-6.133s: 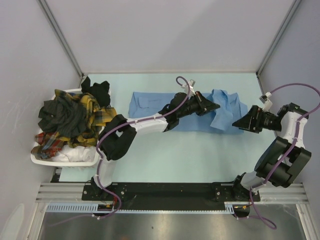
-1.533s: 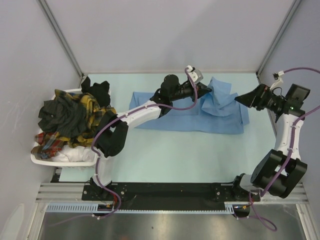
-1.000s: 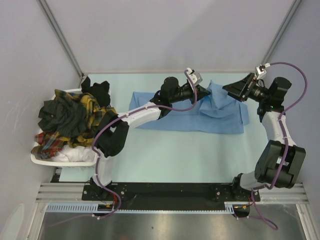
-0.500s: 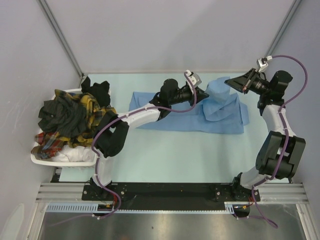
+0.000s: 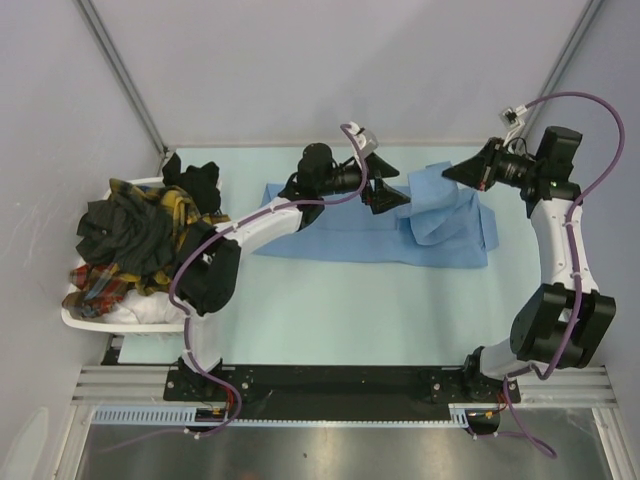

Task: Fold and stack the long sleeve shirts
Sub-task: Fold the shirt

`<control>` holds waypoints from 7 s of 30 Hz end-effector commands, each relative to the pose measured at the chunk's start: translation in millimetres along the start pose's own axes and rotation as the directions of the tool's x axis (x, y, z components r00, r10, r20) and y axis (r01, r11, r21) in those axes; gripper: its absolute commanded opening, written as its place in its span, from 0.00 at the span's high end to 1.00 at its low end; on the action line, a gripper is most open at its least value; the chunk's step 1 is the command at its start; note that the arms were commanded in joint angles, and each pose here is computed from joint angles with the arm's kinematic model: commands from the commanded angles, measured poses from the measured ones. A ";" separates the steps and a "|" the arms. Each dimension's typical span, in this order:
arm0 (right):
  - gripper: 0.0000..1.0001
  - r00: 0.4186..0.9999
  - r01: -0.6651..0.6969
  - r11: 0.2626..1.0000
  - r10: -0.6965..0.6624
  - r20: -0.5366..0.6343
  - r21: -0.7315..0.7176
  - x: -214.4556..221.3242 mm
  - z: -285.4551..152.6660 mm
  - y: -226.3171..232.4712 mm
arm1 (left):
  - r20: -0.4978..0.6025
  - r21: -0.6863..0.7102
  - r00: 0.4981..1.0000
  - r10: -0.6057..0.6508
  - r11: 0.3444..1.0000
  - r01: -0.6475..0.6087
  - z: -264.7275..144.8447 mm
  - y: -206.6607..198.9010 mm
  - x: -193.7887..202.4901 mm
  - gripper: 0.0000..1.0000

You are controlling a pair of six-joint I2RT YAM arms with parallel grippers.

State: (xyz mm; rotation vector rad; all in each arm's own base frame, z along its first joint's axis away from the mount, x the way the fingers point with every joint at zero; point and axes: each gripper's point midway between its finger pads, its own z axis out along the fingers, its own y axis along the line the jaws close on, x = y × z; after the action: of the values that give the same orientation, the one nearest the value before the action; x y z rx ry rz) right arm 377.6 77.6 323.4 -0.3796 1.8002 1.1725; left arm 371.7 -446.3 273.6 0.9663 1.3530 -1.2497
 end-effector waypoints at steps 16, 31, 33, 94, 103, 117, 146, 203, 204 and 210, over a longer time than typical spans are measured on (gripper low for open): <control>1.00 0.924 0.379 0.925 -0.379 -0.056 -0.007 26.2 -7.1 53.2 | 0.014 0.298 0.898 -0.439 0.860 0.415 12.6 -61.2 -52.0 0.58; 0.16 0.838 0.508 0.860 -0.506 -0.204 -0.046 74.7 -15.8 35.6 | 0.021 0.388 0.994 0.109 0.915 -0.109 -11.8 -94.3 -52.7 1.00; 0.09 0.823 0.527 0.847 -0.528 -0.210 -0.070 82.1 -13.7 34.0 | 0.025 0.430 0.988 0.152 0.890 -0.148 -15.2 -102.0 -50.9 1.00; 0.89 -0.623 0.765 -0.644 -0.740 -0.254 0.000 -145.2 149.4 -232.7 | -0.636 -0.584 0.684 -0.359 0.802 -0.123 -257.9 100.7 194.7 0.30; 0.89 -0.630 0.775 -0.629 -0.763 -0.149 -0.054 -98.5 183.1 -218.5 | -0.556 -0.497 0.774 -0.304 0.868 -0.017 -227.5 87.1 166.1 0.30; 0.95 -0.514 0.841 -0.522 -0.853 -0.093 0.141 -74.0 212.8 -170.9 | -0.193 -0.441 0.978 0.084 0.882 -0.163 -134.1 124.7 13.7 0.30; 1.00 0.477 0.778 0.621 -0.681 -0.556 -0.093 70.4 190.9 -39.1 | -0.194 -0.692 0.945 -0.263 0.719 0.058 -269.9 98.8 24.8 0.20; 0.44 0.936 -0.030 0.968 0.115 -0.333 0.250 99.9 159.6 -64.6 | -0.397 -0.615 0.902 -0.170 0.779 -0.124 -279.3 118.3 54.9 0.21; 0.45 0.939 -0.055 0.965 0.138 -0.316 0.258 102.0 163.5 -66.5 | -0.373 -0.636 0.906 -0.202 0.766 -0.091 -278.7 122.2 57.0 0.21; 0.80 0.942 -0.035 0.955 0.130 -0.311 0.294 128.5 209.4 -78.8 | -0.340 -0.674 0.916 -0.212 0.734 -0.080 -285.6 115.2 48.1 0.21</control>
State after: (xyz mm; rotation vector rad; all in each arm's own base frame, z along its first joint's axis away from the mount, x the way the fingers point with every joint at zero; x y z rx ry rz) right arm 466.7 197.9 162.7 -0.3189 2.2752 0.9041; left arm 427.2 -153.1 154.8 0.6888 2.0838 -0.5220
